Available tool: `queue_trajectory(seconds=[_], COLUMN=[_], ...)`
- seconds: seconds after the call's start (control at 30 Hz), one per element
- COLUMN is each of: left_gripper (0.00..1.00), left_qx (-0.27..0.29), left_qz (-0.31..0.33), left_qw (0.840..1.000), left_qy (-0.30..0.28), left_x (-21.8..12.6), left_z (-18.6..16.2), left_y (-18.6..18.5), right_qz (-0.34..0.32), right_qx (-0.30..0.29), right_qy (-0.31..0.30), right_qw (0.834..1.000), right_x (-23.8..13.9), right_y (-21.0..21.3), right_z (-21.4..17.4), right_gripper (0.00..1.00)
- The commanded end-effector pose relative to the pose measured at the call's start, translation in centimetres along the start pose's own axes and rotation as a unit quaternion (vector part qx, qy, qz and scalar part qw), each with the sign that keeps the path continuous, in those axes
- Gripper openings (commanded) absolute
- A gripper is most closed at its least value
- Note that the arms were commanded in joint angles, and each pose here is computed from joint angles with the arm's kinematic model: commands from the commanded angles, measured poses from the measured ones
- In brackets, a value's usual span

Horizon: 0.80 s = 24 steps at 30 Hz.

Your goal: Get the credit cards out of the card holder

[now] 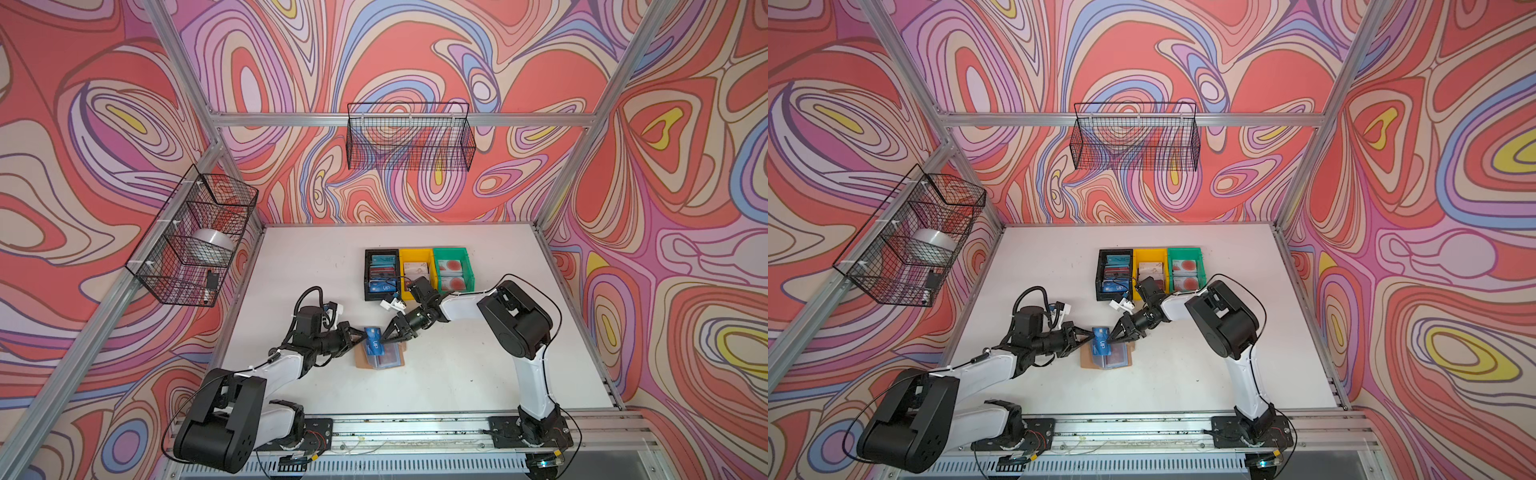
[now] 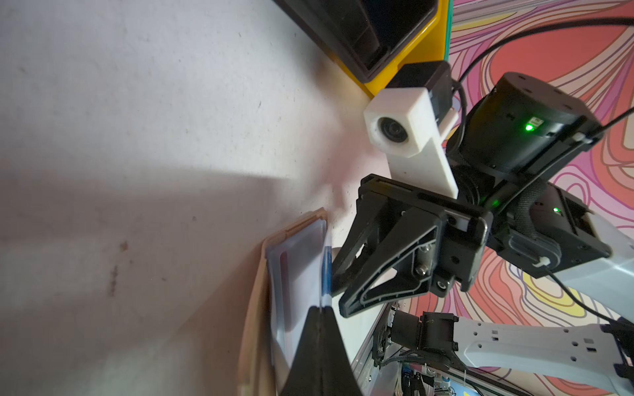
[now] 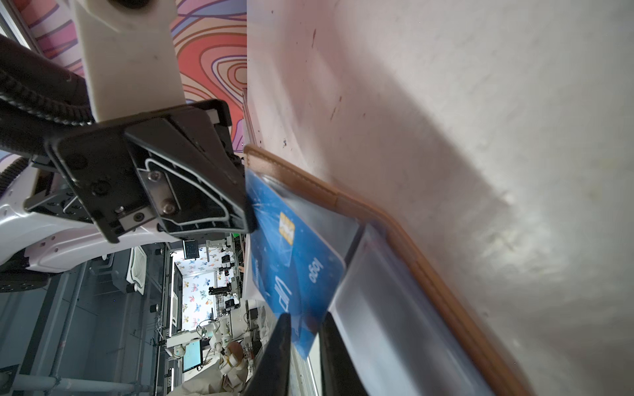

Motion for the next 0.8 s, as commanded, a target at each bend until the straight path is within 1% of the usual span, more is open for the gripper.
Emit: queue_trajectory(seconds=[0.0,0.13,0.2,0.23,0.27,0.33,0.47,0.63,0.77], left_gripper=[0.0,0.01,0.07,0.12,0.15,0.16,0.16,0.12,0.11], left_qx=[-0.006,-0.006,-0.007,-0.007,-0.008,-0.009,-0.009,-0.008,-0.006], left_qz=[0.016,0.027,0.031,0.033,0.036,0.042,0.045,0.043,0.039], left_qw=[1.0,0.999,0.999,0.999,0.999,0.999,0.998,0.999,0.999], left_qy=[0.013,0.021,0.023,0.024,0.026,0.029,0.032,0.03,0.03], left_x=[0.1,0.0,0.0,-0.1,-0.1,-0.1,-0.1,-0.1,0.0], left_z=[-0.4,-0.7,-0.7,-0.8,-0.8,-0.9,-1.0,-0.9,-0.8], left_y=[0.6,0.8,0.9,0.9,1.0,1.1,1.3,1.1,1.1], right_qz=[0.023,0.022,0.02,0.018,0.015,0.008,-0.007,-0.007,-0.006], right_qx=[-0.024,-0.024,-0.026,-0.026,-0.026,-0.029,-0.032,-0.035,-0.035], right_qy=[0.007,0.006,0.004,0.004,0.003,0.002,0.0,0.001,0.002], right_qw=[0.999,0.999,0.999,0.999,1.0,1.0,0.999,0.999,0.999], right_x=[0.1,0.0,-0.1,-0.1,-0.2,-0.3,-0.5,-0.6,-0.6], right_y=[0.7,0.9,1.0,0.9,1.0,1.2,1.6,1.9,1.8], right_z=[-0.1,-0.1,-0.1,-0.1,-0.1,-0.1,-0.1,-0.2,-0.3], right_gripper=[0.14,0.12,0.11,0.11,0.1,0.1,0.09,0.09,0.09])
Point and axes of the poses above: each gripper's point midway between its finger pads, its own x axis out along the fingers, its own y axis along the line the jaws close on, z = x × y, the point moved 8 cm from there along -x, back along the fingers, and after that the axes turned 6 degrees about x, right-handed, at the moved point
